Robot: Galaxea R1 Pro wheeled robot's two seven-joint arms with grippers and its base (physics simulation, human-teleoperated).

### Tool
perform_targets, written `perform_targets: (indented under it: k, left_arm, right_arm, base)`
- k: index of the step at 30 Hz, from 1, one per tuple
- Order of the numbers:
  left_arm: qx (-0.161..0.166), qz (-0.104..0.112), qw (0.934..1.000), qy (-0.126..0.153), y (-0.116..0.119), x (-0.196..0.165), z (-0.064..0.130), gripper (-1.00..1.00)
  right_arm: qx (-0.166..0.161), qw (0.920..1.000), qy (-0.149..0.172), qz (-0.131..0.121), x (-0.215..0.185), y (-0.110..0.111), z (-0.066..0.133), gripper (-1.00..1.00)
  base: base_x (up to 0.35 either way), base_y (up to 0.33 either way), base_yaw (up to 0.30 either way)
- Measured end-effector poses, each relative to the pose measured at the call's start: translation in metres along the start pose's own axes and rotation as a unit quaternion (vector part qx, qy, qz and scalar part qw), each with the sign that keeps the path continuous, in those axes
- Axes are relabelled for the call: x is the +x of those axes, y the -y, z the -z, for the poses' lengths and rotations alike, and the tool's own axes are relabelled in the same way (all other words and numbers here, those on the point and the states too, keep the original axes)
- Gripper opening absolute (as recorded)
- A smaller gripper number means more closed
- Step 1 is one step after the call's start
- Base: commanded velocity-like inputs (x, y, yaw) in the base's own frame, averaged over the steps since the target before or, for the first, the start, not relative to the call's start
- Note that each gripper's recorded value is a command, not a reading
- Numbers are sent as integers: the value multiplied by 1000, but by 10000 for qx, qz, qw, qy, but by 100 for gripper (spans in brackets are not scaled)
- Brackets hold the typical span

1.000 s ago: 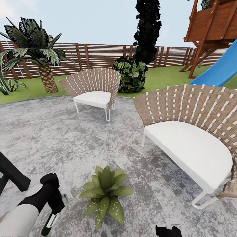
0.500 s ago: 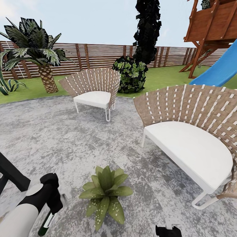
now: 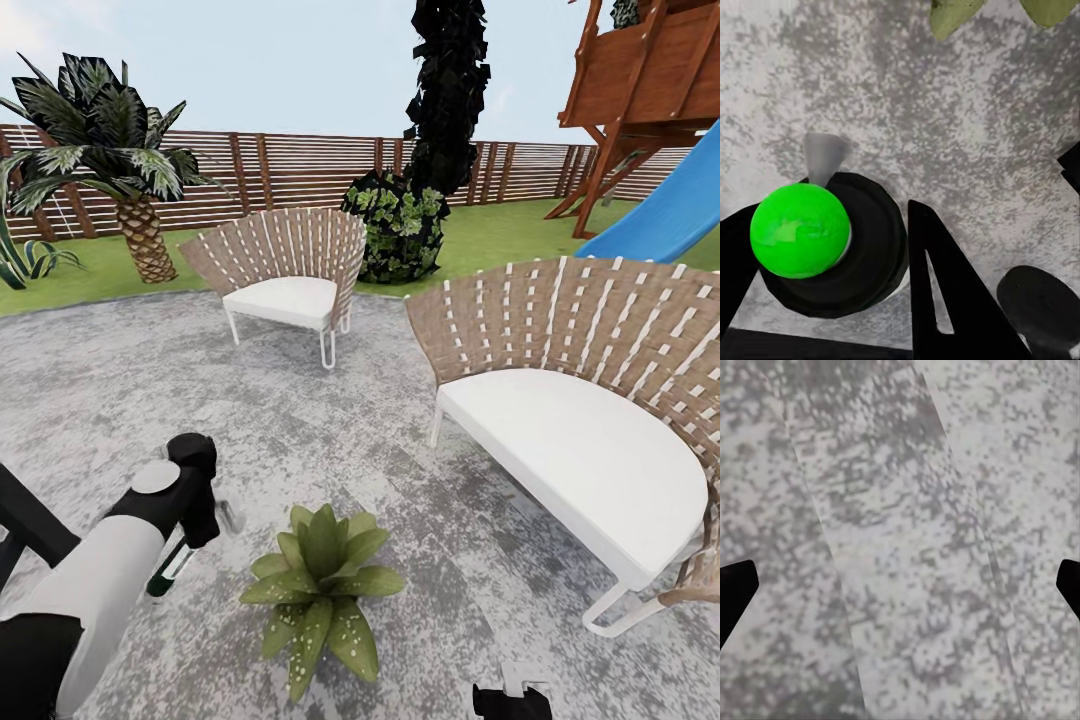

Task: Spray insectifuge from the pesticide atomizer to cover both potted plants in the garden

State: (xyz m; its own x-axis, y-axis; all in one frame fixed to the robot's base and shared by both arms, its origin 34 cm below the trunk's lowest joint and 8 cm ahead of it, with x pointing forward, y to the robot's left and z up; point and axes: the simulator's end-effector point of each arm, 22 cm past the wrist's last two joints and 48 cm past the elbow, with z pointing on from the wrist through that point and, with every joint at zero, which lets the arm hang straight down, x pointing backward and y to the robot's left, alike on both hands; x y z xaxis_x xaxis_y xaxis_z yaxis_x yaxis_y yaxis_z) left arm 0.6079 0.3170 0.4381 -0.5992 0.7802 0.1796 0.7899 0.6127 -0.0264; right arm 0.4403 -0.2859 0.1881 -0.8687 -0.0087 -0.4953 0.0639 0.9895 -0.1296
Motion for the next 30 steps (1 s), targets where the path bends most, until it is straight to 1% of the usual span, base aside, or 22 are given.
perform_targets:
  k: [3,7,9,11,13,16,20,25,30]
  left_arm:
    - [-5,-207,9997,89,13,-24,6,-100]
    - [37,-312,9993,180,21,-37,8,-100]
    - [48,-413,9989,199,22,-39,8,-100]
    - [61,-638,9977,197,22,-36,7,-100]
    - [51,-772,9968,191,19,-33,7,-100]
    - [52,-775,9968,173,14,-25,6,-100]
    - [146,-784,9966,193,20,-23,-1,-100]
    - [160,-786,9966,206,22,-25,-1,-100]
    - [179,-796,9964,212,24,-26,-2,-100]
  right_arm:
    - [-1,10000,-1,1,0,0,0,100]
    - [-3,10000,0,2,0,0,0,100]
    - [-2,10000,0,1,0,0,0,100]
    - [1,10000,0,1,0,0,0,100]
    - [2,10000,0,1,0,0,0,100]
    - [3,10000,-1,1,0,0,0,100]
    - [2,10000,0,4,0,0,0,100]
    - [1,10000,3,6,0,0,0,100]
    - [2,10000,1,2,0,0,0,100]
  base:
    - [0,0,0]
    - [0,0,0]
    - [0,0,0]
    - [0,0,0]
    - [0,0,0]
    - [0,0,0]
    - [50,7,0]
    - [232,48,0]
    - [36,5,0]
